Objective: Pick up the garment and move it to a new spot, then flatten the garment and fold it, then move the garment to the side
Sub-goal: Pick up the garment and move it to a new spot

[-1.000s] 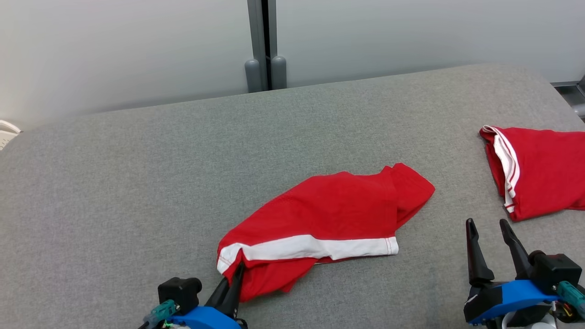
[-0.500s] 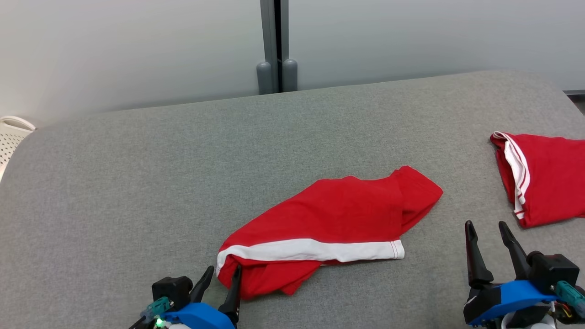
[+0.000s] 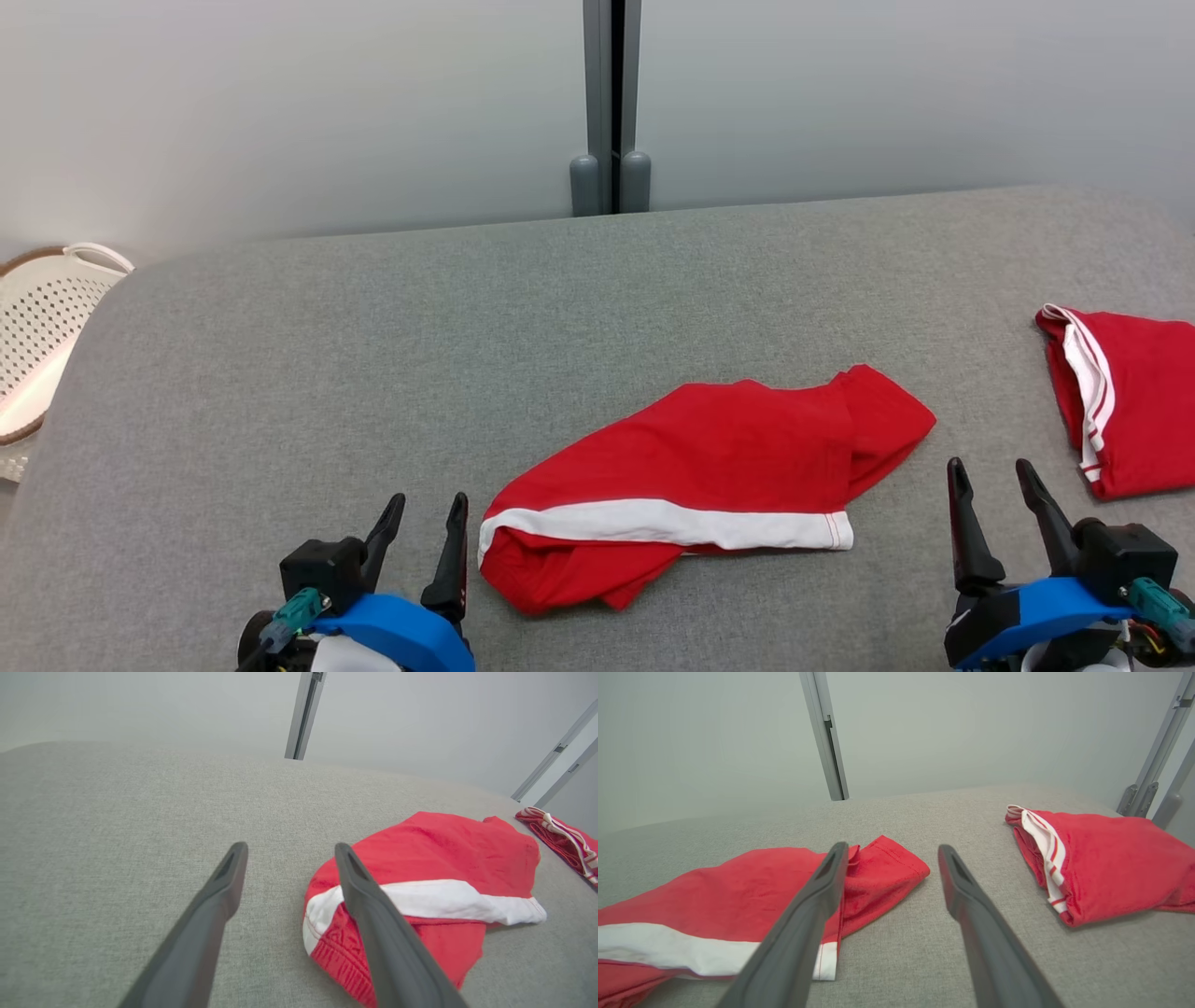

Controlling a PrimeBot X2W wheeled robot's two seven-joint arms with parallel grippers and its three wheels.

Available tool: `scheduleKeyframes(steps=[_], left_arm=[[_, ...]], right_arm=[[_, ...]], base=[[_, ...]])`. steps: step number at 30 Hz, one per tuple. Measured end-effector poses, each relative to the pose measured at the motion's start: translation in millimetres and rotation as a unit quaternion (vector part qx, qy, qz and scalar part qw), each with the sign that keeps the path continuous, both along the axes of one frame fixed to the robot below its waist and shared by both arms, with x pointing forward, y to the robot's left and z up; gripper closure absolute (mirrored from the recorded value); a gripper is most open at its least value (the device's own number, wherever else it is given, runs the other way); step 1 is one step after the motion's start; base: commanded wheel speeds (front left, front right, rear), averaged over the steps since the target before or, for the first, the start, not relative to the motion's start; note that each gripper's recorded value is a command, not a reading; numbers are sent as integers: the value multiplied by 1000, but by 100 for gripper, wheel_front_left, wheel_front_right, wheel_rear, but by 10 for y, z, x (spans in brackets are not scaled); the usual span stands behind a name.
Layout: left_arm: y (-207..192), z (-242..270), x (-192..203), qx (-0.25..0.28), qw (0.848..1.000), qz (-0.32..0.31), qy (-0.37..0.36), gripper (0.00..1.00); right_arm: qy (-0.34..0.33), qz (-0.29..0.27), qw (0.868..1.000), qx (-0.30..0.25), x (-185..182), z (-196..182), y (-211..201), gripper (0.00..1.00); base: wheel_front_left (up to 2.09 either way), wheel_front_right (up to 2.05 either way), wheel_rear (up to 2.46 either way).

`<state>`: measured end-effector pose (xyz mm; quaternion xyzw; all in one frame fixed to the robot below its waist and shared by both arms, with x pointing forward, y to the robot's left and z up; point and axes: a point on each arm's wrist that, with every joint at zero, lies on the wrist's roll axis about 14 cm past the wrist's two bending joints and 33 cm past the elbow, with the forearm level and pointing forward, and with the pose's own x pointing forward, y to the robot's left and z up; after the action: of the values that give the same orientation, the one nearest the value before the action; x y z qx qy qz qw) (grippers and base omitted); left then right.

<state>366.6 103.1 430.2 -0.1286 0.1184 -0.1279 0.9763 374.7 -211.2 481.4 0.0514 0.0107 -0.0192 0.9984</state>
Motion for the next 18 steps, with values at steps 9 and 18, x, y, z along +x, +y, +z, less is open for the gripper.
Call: scheduleKeyframes(steps=[9, 18], left_arm=[[14, 398, 83, -4, 997, 29, -67, 0], [227, 340, -12, 9, 996, 62, -64, 0]], right_arm=[[-21, 16, 1000, -4, -5, 127, 107, 0], [-24, 42, 999, -2, -21, 117, 286, 0]], base=[[0, 0, 0], [0, 0, 0]])
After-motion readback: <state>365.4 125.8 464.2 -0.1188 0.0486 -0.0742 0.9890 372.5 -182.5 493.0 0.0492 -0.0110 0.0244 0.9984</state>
